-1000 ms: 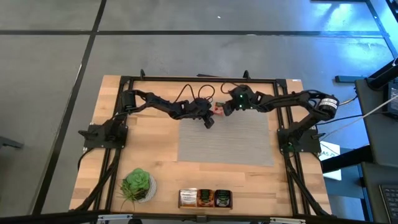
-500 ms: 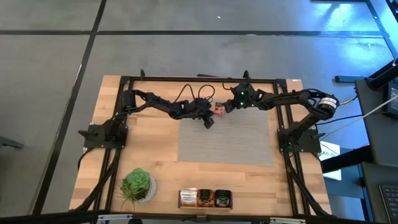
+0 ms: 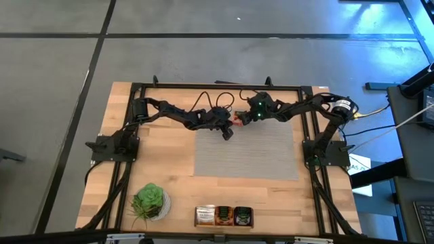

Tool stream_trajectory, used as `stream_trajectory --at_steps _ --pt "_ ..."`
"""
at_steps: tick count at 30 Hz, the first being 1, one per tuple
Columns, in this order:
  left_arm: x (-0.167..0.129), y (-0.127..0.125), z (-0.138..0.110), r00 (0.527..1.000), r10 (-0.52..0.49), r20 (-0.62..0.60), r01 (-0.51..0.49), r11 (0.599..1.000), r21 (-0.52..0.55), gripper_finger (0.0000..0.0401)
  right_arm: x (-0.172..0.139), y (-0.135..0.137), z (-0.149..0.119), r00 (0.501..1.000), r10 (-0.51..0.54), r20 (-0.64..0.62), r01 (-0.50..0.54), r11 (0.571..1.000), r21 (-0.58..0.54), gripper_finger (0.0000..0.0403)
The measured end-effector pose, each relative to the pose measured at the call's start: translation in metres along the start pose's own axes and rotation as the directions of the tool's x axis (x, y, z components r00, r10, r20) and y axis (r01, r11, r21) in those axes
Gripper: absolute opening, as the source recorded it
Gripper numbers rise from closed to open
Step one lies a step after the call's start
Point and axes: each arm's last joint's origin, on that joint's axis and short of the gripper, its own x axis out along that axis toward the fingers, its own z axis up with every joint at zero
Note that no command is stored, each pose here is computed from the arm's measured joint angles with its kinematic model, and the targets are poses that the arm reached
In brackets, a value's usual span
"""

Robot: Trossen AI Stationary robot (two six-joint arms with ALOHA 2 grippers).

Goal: Pick & Place Tea
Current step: Put the orange tea bag into the middle section of the wooden organizer

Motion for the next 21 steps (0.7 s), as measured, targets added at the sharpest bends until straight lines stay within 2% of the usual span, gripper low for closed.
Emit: stream_trajectory --at_steps 5,16,21 --pt "0.000 0.000 0.000 1.000 -0.001 0.000 0.001 1.000 0.015 0.0038 0.000 0.000 0.000 1.000 -0.011 0.008 0.011 1.000 -0.024 0.0160" --pt "0.000 0.000 0.000 1.000 -0.001 0.001 0.001 1.000 0.015 0.0038 -0.001 -0.004 0.003 1.000 -0.021 0.016 0.022 0.999 -0.049 0.0043" --pt "-0.013 -0.004 0.010 0.998 -0.063 0.000 0.063 0.996 0.058 0.0038 -0.001 -0.004 0.002 1.000 -0.015 0.013 0.016 0.993 -0.116 0.0007"
